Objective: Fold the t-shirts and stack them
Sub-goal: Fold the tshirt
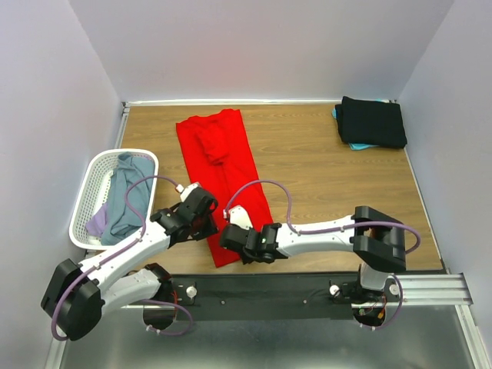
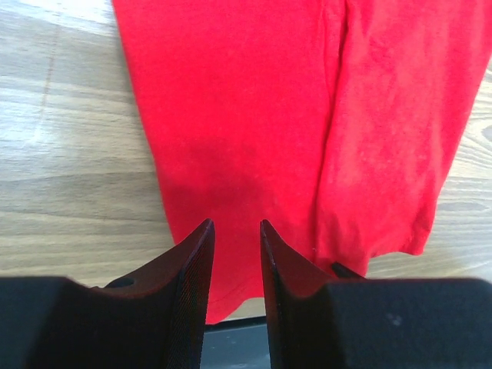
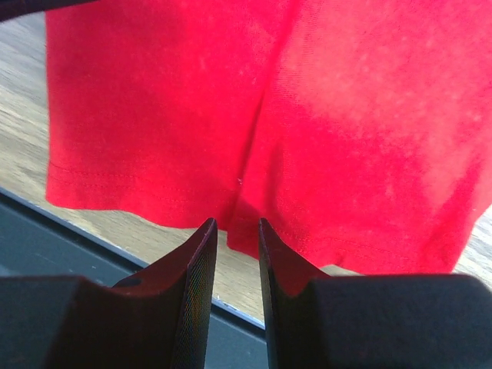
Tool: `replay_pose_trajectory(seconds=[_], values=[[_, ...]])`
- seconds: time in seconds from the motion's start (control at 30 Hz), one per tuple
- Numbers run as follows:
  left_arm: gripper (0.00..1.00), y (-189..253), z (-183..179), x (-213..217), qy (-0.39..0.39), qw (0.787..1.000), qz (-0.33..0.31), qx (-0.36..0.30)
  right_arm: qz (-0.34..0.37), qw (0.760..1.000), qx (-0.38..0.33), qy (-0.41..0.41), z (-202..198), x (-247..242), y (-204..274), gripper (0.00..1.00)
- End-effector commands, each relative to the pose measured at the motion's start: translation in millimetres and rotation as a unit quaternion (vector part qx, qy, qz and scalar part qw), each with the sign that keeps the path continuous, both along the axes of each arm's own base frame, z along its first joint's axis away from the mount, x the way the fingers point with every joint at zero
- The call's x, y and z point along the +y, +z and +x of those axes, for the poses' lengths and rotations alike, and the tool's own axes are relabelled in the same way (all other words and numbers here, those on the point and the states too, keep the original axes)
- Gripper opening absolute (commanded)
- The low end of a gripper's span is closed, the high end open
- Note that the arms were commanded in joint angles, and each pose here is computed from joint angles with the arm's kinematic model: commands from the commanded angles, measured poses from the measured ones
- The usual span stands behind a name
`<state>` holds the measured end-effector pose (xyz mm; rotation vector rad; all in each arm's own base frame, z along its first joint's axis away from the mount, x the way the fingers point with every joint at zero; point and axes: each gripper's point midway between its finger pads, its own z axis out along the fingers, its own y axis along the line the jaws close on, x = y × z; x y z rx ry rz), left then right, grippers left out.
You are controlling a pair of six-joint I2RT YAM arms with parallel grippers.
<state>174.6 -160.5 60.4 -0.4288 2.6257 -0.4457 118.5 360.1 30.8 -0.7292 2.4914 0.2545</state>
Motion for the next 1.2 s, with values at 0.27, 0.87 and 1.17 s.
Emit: replay_pose_trajectory(seconds=[0.27,0.87,1.17], values=[[0.36,-15,-15,1,0.012,0.999,-0.022,0.023,0.022,0.997,-0.061,-0.050,19,-16,41,0.49],[0.59,91,271,106,0.226,0.950,0.034,-0.213,0.075,0.980,-0.067,-0.170,133,-92,75,0.53],[0.53,62,378,86,0.137,0.960,0.096,-0.226,0.118,0.974,-0.065,-0.185,153,-107,82,0.58]])
